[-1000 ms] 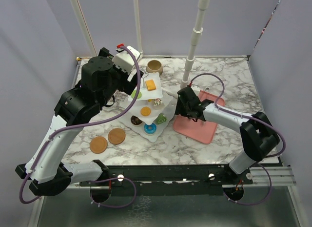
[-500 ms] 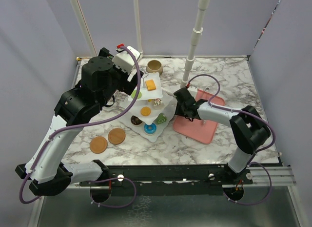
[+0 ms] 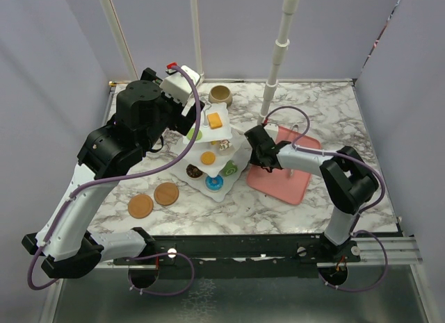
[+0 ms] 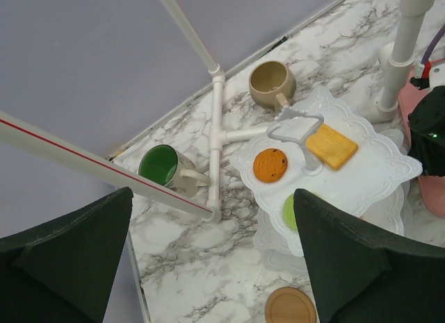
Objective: Serve the afternoon tea
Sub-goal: Move the tray at the center of the board.
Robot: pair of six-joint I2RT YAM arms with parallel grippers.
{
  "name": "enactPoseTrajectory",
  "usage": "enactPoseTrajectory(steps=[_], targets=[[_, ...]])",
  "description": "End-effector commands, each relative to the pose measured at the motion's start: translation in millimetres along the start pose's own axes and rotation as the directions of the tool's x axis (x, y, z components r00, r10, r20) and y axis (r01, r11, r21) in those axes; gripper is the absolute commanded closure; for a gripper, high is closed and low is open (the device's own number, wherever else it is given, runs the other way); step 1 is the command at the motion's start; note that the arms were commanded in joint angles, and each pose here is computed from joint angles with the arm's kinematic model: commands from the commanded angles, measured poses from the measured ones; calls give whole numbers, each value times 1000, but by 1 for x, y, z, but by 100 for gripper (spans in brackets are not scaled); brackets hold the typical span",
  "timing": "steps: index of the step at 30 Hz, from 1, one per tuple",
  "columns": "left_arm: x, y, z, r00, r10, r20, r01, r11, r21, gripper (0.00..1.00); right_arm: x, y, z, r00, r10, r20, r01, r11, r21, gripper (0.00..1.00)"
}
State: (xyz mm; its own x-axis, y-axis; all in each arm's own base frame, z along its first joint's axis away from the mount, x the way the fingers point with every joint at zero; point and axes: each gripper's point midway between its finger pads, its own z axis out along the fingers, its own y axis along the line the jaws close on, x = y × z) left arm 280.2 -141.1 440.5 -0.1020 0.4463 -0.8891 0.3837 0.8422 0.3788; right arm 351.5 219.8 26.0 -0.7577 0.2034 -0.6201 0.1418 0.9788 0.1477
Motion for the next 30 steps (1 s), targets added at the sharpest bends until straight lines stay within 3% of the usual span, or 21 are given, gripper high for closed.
enactPoseTrajectory(steps=[1, 9, 19, 30], targets=[[0, 1, -7, 1000, 1, 5, -1, 1000, 16, 1, -2, -17, 6, 1000, -2, 3, 2, 999, 47, 83], [-1, -4, -4, 1000, -5, 7, 5, 999, 39, 1, -16, -54, 0, 999, 14, -42, -11, 997, 71, 99], [-1, -7, -4, 1000, -9, 10, 8, 999, 53, 1, -47, -95, 15, 990, -21, -143, 26, 999, 33, 99], [3, -13, -3, 1000, -19, 4, 19, 997, 78, 1, -81, -155, 33, 982, -100, -161, 123, 982, 141, 99]])
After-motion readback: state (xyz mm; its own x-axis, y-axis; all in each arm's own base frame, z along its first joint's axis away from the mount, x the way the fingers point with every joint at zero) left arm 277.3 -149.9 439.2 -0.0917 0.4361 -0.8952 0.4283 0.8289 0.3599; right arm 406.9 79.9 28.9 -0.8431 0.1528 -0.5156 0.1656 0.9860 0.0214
